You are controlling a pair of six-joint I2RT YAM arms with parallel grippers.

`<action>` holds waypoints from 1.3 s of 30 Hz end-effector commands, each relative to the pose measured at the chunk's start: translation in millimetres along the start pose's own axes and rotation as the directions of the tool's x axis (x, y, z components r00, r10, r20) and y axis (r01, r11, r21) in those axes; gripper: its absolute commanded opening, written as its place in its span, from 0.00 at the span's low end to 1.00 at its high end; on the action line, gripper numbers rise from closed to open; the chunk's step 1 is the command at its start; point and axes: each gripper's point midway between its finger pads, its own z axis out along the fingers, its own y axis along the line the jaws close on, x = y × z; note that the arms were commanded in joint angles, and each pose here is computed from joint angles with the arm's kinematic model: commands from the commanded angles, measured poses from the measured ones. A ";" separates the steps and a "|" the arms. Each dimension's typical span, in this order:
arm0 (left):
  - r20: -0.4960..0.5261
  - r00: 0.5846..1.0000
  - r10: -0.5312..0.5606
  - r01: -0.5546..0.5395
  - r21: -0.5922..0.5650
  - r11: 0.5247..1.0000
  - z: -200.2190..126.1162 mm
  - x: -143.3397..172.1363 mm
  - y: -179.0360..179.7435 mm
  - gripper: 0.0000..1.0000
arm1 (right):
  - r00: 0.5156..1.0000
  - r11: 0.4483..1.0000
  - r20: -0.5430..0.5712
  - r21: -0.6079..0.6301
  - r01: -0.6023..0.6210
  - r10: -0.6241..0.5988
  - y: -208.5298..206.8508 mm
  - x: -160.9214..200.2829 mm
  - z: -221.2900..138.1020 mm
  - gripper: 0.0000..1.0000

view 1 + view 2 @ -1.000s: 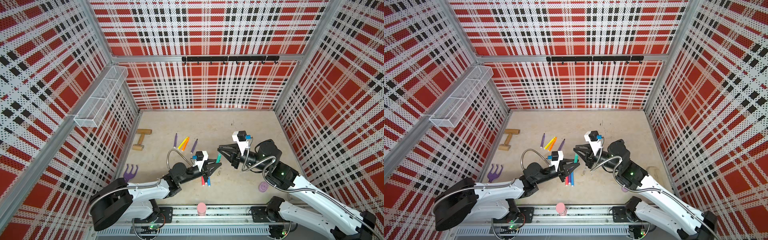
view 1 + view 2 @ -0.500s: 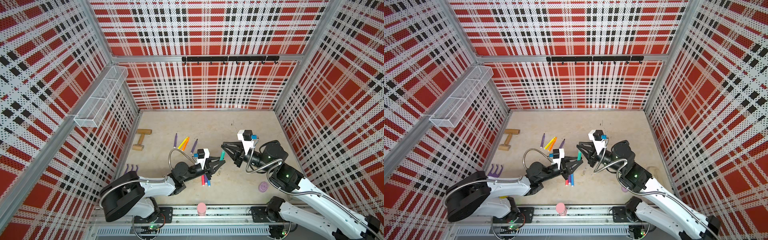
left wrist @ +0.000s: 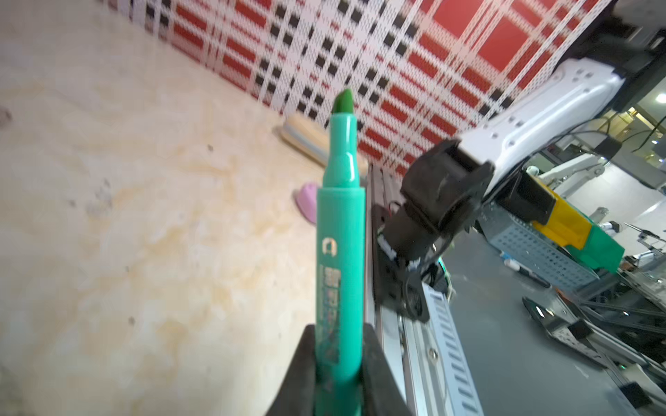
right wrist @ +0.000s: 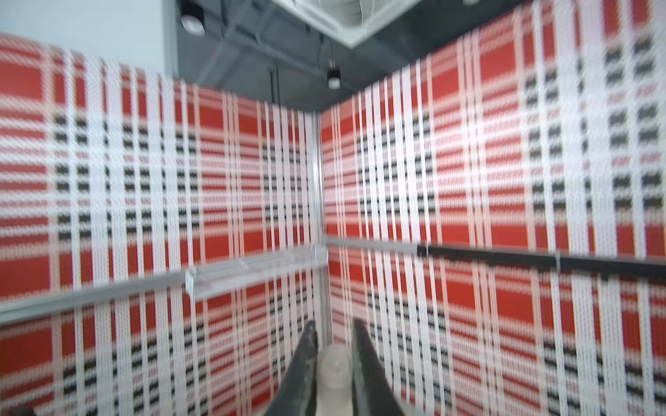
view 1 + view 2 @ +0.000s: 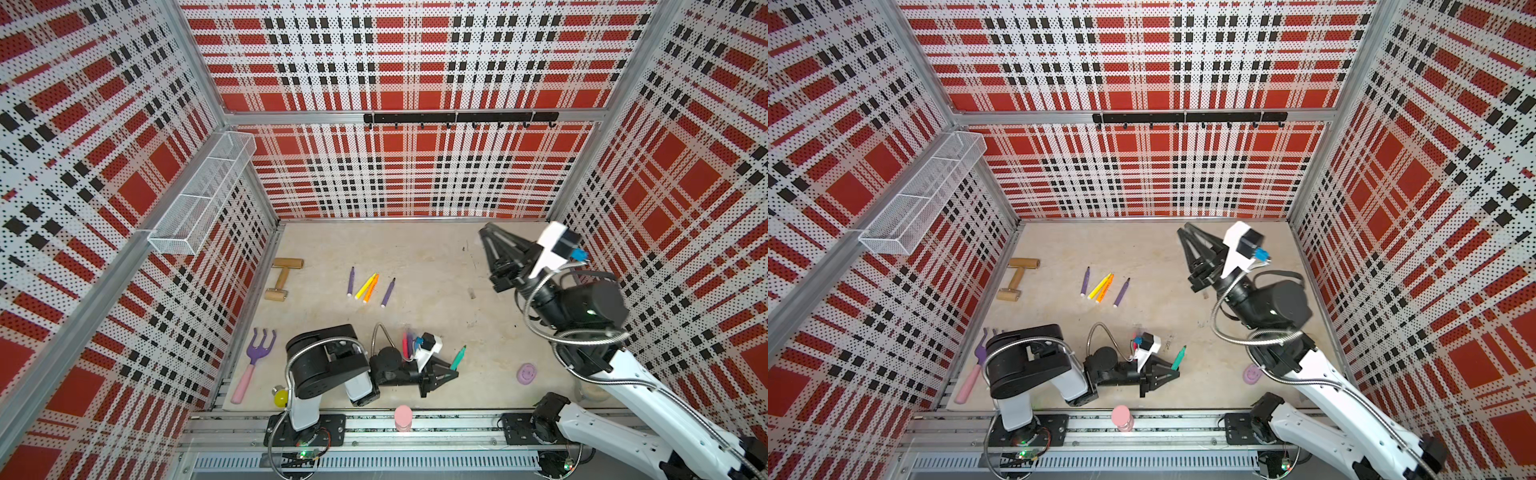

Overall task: Remove pen caps from pens
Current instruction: Open the pen cap on the pen, then place the pen at the middle-right of the table.

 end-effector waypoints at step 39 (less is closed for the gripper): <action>0.233 0.905 0.355 -0.131 -0.642 0.755 -178.2 -210.1 -1.6 0.00 | 0.223 0.598 -0.809 0.561 0.572 0.545 -304.7 388.1 -236.6 0.00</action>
